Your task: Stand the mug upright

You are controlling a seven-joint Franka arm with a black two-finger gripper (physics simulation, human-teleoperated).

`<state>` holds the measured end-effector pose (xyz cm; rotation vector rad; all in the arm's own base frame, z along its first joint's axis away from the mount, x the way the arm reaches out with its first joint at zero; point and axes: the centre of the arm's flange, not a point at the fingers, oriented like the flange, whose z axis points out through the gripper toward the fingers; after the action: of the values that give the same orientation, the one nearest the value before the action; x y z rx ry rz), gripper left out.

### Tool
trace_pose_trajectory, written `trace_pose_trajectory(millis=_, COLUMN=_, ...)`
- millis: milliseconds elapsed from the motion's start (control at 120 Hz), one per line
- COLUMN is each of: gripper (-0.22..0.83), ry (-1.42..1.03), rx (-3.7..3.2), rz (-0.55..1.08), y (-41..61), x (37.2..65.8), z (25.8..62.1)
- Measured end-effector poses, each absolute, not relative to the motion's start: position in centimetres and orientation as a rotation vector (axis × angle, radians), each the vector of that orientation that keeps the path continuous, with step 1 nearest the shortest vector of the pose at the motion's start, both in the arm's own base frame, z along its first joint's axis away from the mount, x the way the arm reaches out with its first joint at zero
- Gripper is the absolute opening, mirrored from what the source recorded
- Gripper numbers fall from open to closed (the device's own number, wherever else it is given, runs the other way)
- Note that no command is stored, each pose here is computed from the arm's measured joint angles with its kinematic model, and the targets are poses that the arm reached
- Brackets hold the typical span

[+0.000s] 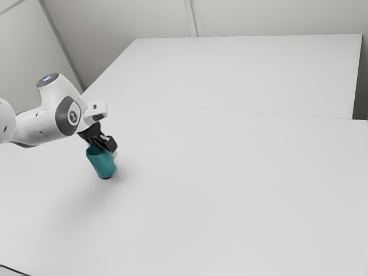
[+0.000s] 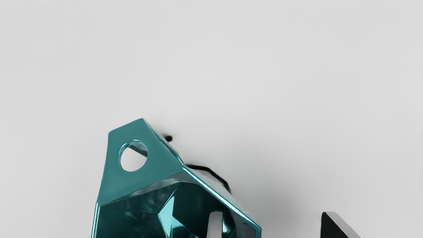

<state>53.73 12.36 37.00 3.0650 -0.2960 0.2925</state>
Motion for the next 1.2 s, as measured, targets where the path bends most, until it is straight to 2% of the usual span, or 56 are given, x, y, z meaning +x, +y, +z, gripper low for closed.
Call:
trace_pose_trajectory(millis=117, gripper=0.44, ry=-0.294, rx=3.051, rz=0.322, y=12.0, x=53.6, z=39.6)
trace_pose_trajectory(millis=267, gripper=0.53, ry=-0.289, rx=3.03, rz=0.309, y=12.0, x=55.3, z=44.7)
trace_pose_trajectory(millis=567, gripper=0.6, ry=-0.365, rx=3.059, rz=0.233, y=9.3, x=58.8, z=56.1)
trace_pose_trajectory(millis=725, gripper=0.61, ry=-0.488, rx=3.064, rz=0.241, y=3.9, x=59.0, z=62.2)
trace_pose_trajectory(millis=958, gripper=0.61, ry=-0.424, rx=3.084, rz=0.125, y=4.9, x=58.0, z=62.5)
trace_pose_trajectory(millis=1200, gripper=0.61, ry=-0.374, rx=3.086, rz=0.076, y=5.5, x=57.7, z=62.2)
